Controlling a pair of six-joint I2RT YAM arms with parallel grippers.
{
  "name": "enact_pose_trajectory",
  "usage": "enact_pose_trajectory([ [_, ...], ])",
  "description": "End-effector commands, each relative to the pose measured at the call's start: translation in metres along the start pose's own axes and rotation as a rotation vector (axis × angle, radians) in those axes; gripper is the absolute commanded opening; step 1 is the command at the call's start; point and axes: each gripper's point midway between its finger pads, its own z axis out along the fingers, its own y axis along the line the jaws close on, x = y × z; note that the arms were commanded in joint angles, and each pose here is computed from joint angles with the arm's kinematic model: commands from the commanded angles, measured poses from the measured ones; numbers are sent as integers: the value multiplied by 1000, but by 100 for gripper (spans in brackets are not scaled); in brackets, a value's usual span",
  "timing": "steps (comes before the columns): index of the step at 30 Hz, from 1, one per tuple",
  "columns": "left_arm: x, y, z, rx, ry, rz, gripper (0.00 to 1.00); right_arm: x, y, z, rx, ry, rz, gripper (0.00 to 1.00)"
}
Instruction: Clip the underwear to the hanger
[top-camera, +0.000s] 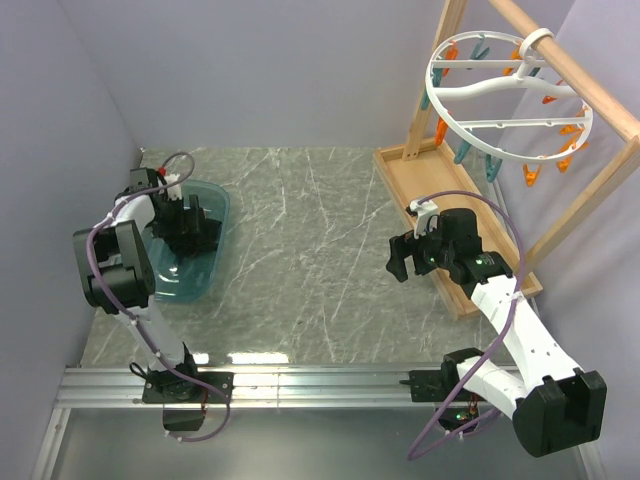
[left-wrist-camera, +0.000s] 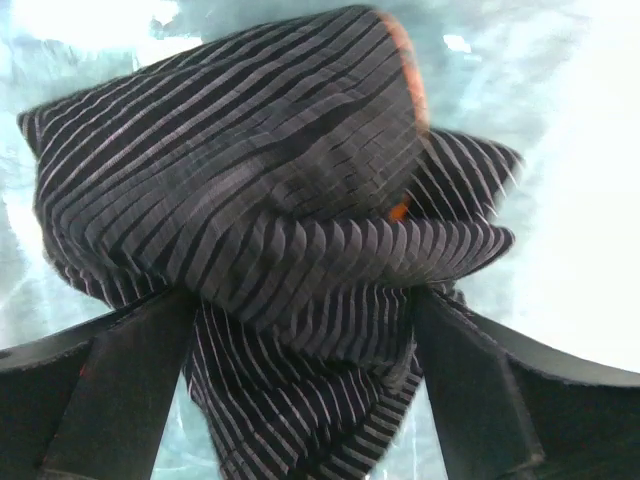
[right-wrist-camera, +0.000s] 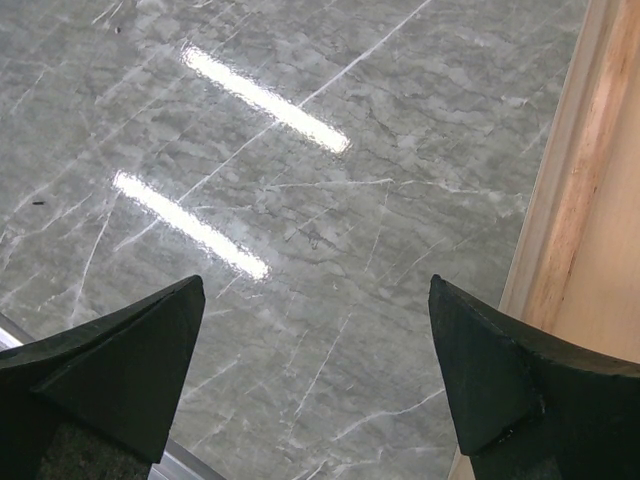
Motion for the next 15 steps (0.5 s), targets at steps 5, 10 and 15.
enact_pose_trajectory([
  [5,-2,58,5,-149,-24,-79,58,-9,0,-3,7,-33,-31,100],
  [10,0,97,-11,-236,-4,-19,24,-7,1,-1,-5,-32,-30,100],
  [15,-36,102,-38,-270,-75,73,0,-8,2,-1,-8,-34,-31,100],
])
